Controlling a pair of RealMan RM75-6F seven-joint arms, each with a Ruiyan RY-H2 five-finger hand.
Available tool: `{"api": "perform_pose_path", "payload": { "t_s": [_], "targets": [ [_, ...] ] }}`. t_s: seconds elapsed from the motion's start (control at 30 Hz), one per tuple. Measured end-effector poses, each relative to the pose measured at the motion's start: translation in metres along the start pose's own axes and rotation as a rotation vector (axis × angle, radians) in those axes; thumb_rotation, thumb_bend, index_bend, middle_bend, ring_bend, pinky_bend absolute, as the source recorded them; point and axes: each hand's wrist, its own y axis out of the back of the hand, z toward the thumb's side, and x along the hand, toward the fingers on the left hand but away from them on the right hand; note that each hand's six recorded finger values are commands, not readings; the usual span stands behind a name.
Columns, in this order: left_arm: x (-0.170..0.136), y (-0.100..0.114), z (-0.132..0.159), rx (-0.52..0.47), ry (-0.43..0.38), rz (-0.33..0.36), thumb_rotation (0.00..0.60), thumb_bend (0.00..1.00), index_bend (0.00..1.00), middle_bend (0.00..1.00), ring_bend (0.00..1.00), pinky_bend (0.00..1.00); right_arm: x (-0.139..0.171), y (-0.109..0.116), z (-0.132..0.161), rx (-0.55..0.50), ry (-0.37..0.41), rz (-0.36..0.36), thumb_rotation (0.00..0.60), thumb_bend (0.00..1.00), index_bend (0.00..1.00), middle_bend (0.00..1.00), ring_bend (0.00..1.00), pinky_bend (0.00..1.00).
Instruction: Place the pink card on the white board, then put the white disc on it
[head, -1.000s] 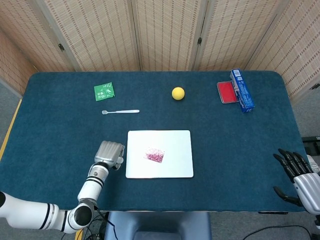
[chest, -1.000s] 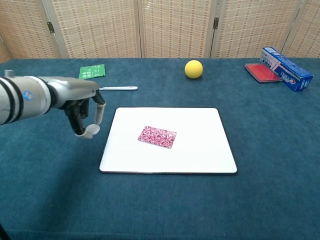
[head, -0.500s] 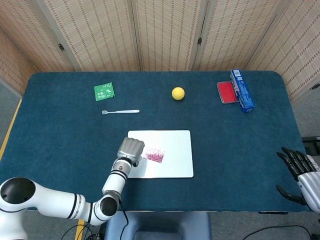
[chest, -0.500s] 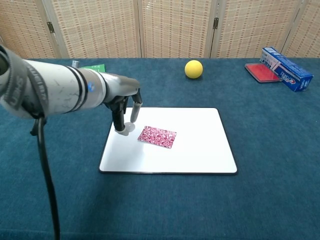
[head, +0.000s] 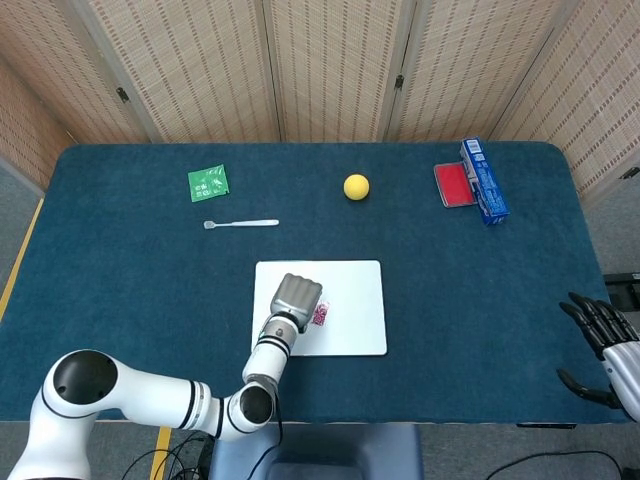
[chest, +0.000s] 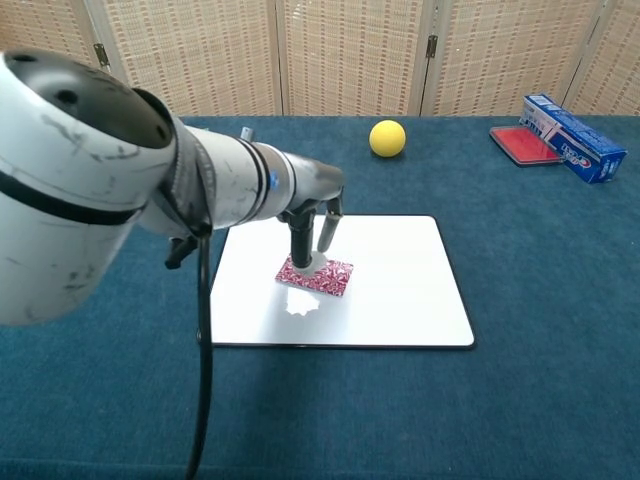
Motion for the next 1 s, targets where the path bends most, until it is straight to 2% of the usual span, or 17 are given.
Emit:
{"api": "perform_pose_path", "payload": {
  "t_s": [0.57,1.0],
  "targets": [
    [0.037,0.001,0.028,0.000,-0.062,-0.022,0.600,0.34,0.58,1.00,1.00,1.00,-0.003,0.006,-0.014,-0.038,-0.032,-0.001,0.600,0.20,0.00,0.00,0.00,0.00],
    [0.042,0.003,0.013,-0.012,-0.046,-0.020,0.600,0.34,0.58,1.00,1.00,1.00,0.000,0.007,-0.015,-0.039,-0.034,-0.007,0.600,0.20,0.00,0.00,0.00,0.00]
  ]
}}
